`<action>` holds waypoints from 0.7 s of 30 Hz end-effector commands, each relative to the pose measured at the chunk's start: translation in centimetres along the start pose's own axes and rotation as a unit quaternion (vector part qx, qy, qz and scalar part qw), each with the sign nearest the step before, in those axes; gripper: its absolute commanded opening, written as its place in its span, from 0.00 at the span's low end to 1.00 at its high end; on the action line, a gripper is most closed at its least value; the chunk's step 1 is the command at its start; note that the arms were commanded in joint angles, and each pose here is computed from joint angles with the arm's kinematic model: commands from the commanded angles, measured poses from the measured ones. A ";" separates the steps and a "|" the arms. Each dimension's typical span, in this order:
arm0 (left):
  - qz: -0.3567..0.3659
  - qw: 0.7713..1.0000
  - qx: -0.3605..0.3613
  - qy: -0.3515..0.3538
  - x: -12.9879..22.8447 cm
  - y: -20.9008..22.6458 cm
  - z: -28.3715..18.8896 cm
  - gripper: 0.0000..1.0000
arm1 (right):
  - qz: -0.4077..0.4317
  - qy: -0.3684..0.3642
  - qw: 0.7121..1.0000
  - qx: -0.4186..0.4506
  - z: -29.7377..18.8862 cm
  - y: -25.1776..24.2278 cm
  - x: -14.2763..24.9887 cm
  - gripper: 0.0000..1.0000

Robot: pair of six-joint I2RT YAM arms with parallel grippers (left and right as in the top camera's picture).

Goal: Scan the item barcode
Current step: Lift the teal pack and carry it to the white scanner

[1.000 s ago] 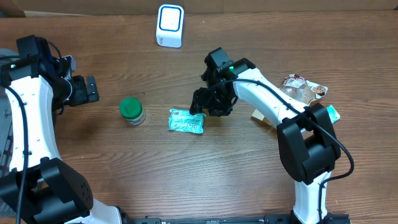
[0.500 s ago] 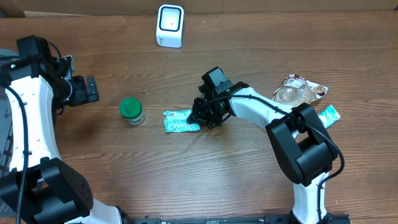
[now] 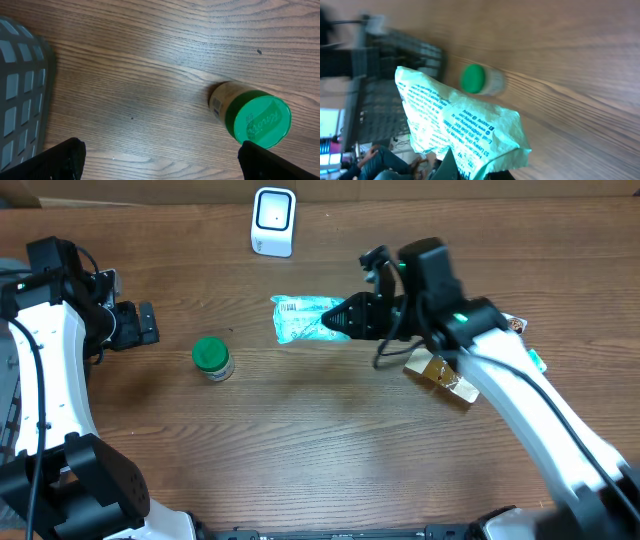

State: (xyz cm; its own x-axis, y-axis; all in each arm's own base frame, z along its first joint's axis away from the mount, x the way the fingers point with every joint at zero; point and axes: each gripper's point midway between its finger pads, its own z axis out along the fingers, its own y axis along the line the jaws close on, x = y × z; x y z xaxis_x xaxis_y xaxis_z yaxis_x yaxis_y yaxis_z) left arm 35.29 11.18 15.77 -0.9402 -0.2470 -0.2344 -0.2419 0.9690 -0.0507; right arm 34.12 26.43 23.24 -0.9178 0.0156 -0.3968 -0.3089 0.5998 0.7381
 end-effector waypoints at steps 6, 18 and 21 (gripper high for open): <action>0.000 1.000 0.004 -0.002 -0.1 -0.4 -0.1 0.99 | -0.062 -0.049 0.996 -0.028 -6.4 5.9 1.0 0.04; 0.000 1.000 0.004 -0.002 -0.1 -0.4 -0.1 1.00 | -0.069 -0.062 0.969 0.228 -2.9 0.9 -10.2 0.04; 0.000 1.000 0.004 -0.002 -0.1 -0.4 -0.1 1.00 | -0.122 -0.114 0.935 0.314 -1.1 -1.3 -15.1 0.04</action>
State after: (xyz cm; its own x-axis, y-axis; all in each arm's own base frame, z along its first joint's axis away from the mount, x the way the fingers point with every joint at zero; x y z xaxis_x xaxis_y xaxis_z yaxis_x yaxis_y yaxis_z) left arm 35.28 11.12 15.74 -0.9404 -0.2471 -0.2336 -0.2411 0.9690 -0.0542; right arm 42.75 25.75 29.45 -0.8474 0.0003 -0.5310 -0.2660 0.8652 0.4250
